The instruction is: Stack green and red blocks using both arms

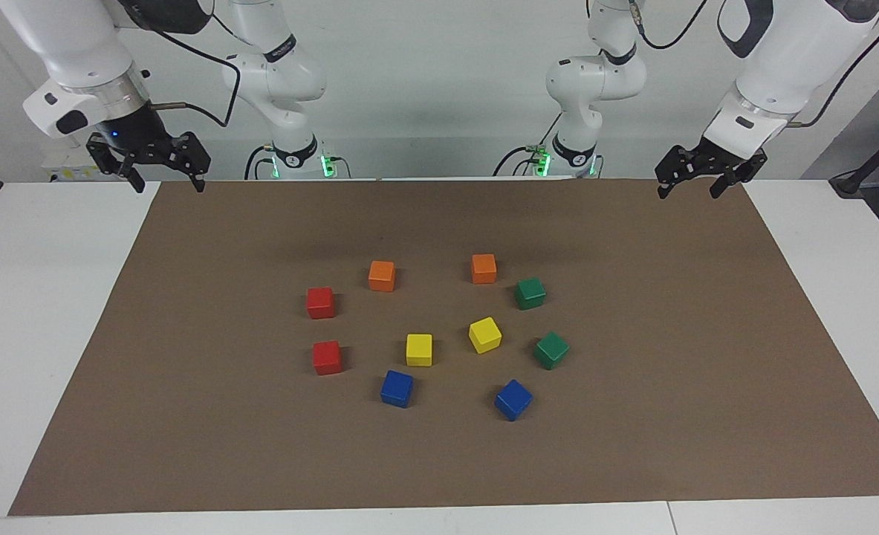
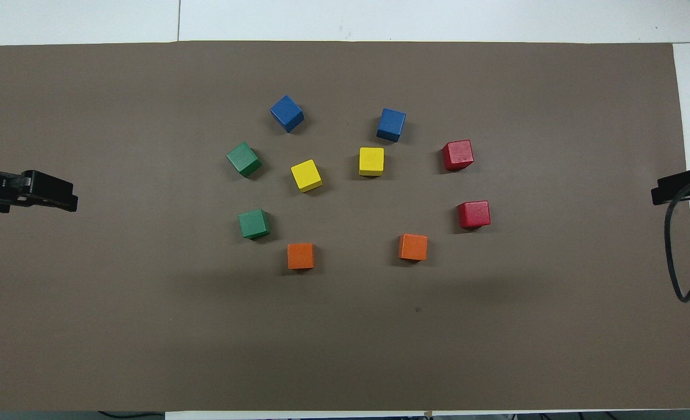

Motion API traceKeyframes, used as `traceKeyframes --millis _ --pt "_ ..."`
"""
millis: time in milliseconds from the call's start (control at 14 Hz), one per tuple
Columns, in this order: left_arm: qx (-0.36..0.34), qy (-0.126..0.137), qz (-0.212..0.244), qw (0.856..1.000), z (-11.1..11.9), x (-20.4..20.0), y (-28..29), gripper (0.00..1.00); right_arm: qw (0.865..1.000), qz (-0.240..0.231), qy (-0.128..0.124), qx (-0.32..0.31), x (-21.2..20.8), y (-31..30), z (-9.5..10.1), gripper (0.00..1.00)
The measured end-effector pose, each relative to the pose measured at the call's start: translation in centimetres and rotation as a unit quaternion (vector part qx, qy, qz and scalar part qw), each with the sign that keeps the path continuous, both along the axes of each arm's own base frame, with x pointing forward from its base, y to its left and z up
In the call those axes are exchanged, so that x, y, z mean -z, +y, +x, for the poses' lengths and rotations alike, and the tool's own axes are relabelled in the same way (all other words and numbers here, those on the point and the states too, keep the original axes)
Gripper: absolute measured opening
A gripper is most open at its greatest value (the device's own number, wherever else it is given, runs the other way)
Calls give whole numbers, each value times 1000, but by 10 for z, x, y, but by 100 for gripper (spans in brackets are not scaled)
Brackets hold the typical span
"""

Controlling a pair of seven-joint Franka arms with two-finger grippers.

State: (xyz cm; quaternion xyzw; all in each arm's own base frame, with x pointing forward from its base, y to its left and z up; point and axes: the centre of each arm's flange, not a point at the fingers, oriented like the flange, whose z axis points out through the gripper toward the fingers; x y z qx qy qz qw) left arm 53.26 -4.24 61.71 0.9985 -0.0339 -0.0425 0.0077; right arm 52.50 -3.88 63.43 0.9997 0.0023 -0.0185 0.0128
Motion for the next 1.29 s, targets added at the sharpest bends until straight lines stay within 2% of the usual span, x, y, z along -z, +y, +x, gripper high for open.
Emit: traceKeyframes --millis 643,929,1286 --pt "0 0 0 1000 0 0 0 100 1000 1 3 -11 3 10 0 100" --pt "0 0 0 1000 0 0 0 100 1000 2 4 -1 7 56 0 100" --pt "0 0 0 1000 0 0 0 100 1000 4 -16 22 28 114 8 100"
